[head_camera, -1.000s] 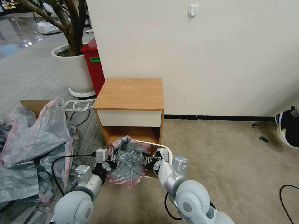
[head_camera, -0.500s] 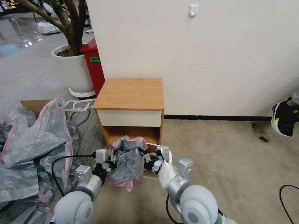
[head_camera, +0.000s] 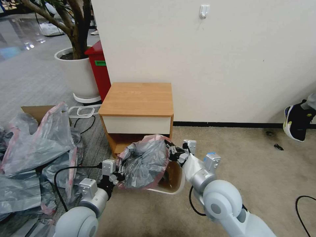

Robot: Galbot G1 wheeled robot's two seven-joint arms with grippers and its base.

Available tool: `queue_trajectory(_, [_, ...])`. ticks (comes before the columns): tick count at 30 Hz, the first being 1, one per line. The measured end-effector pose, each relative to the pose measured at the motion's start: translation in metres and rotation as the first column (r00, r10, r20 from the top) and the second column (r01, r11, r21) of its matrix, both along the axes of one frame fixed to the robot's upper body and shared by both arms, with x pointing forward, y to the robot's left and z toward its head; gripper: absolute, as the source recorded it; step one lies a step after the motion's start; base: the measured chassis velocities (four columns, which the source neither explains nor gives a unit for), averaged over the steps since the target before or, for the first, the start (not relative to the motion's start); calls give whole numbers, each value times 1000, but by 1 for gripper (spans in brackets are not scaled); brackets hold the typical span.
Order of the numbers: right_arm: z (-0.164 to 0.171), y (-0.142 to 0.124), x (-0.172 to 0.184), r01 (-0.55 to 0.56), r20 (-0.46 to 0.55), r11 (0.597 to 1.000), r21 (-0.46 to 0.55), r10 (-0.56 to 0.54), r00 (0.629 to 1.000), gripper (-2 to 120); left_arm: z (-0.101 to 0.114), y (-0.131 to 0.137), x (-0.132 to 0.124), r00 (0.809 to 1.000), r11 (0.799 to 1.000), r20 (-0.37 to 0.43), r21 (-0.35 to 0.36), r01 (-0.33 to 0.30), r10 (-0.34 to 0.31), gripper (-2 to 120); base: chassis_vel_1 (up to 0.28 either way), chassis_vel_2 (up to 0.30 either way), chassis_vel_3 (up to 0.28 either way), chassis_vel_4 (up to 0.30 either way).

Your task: Pick up the garbage bag from the table and place it over the trash can.

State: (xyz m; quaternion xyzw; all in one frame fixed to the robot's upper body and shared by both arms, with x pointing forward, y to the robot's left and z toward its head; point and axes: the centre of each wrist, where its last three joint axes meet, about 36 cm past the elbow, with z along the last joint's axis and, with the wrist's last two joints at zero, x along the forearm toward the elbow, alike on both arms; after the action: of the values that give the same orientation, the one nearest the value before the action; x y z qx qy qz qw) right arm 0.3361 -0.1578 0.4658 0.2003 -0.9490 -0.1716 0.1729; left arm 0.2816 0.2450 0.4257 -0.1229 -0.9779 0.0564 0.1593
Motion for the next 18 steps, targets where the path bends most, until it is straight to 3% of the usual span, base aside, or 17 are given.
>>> queue_trajectory(18, [5,-45,-12,58,-12,992,-114,-60,998,0,4,4,4,999,999,24,-43,-33,34,0,0,0,0,0])
